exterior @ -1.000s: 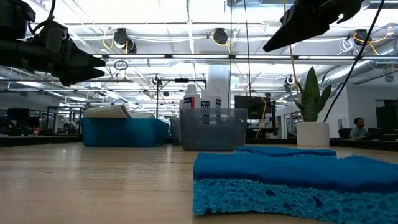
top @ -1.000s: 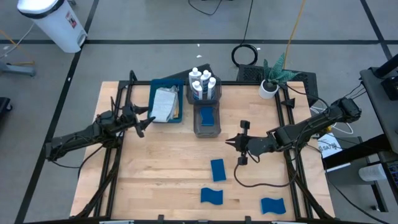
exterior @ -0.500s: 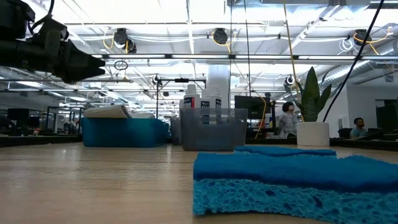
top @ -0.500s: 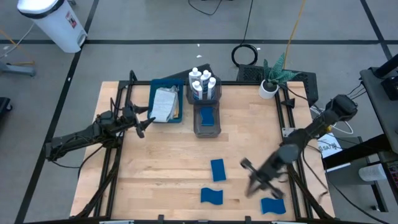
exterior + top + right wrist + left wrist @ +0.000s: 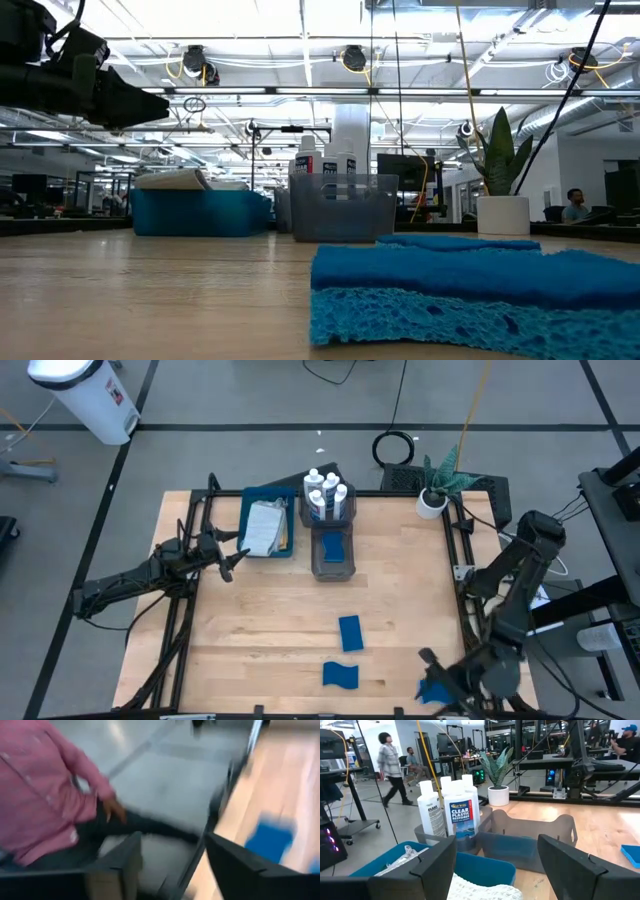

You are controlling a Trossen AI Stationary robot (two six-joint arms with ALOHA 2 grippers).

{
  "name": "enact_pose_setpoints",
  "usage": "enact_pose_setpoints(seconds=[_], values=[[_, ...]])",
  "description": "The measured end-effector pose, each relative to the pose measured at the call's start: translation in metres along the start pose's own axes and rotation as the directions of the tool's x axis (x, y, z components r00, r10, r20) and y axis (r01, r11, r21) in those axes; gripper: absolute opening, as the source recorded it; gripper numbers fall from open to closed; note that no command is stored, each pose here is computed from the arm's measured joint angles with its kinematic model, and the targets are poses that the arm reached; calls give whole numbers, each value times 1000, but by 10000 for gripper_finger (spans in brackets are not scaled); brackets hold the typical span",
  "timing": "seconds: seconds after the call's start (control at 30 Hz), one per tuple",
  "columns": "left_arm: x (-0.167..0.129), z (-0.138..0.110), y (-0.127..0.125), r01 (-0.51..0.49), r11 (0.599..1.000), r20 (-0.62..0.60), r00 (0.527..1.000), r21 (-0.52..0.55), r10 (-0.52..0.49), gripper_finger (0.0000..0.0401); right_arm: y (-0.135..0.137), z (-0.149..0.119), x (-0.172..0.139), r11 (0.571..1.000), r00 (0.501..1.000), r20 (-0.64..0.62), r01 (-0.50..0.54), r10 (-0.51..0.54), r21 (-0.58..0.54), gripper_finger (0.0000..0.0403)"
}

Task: Pick & Place Kitchen Items
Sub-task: Put the blue sponge into the bottom black bin

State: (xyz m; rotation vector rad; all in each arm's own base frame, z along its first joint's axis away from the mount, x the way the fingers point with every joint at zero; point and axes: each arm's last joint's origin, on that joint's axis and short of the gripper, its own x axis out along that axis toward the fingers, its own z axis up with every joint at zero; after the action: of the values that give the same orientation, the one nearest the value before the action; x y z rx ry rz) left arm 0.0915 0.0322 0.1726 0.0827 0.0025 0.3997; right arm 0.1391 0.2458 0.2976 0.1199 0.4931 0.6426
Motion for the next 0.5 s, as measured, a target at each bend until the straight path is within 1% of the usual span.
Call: enact_pose_setpoints(seconds=[0.07, 0.13, 0.2, 0.27, 0.37, 0.5], values=[[0, 0, 0, 0, 1000, 0, 1000, 0, 0, 283, 9, -11, -2, 994, 993, -122, 26, -12, 111, 226], [0, 0, 0, 0, 1000, 1, 1000, 0, 0, 283, 15, -25, -5, 979, 975, -221, 68, -25, 191, 254], [0, 0, 0, 0, 1000, 0, 1000, 0, 0, 283, 19, -41, -7, 961, 956, -291, 111, -34, 255, 272], [0, 0, 0, 0, 1000, 1, 1000, 0, 0, 283, 19, -58, -7, 944, 935, -352, 148, -37, 296, 282], [0, 0, 0, 0, 1000, 1, 1000, 0, 0, 283, 16, -86, -3, 936, 911, -409, 195, -62, 294, 284], [0, 0, 0, 0, 1000, 2, 1000, 0, 0, 283, 3, -123, 7, 939, 869, -478, 260, -125, 227, 276]])
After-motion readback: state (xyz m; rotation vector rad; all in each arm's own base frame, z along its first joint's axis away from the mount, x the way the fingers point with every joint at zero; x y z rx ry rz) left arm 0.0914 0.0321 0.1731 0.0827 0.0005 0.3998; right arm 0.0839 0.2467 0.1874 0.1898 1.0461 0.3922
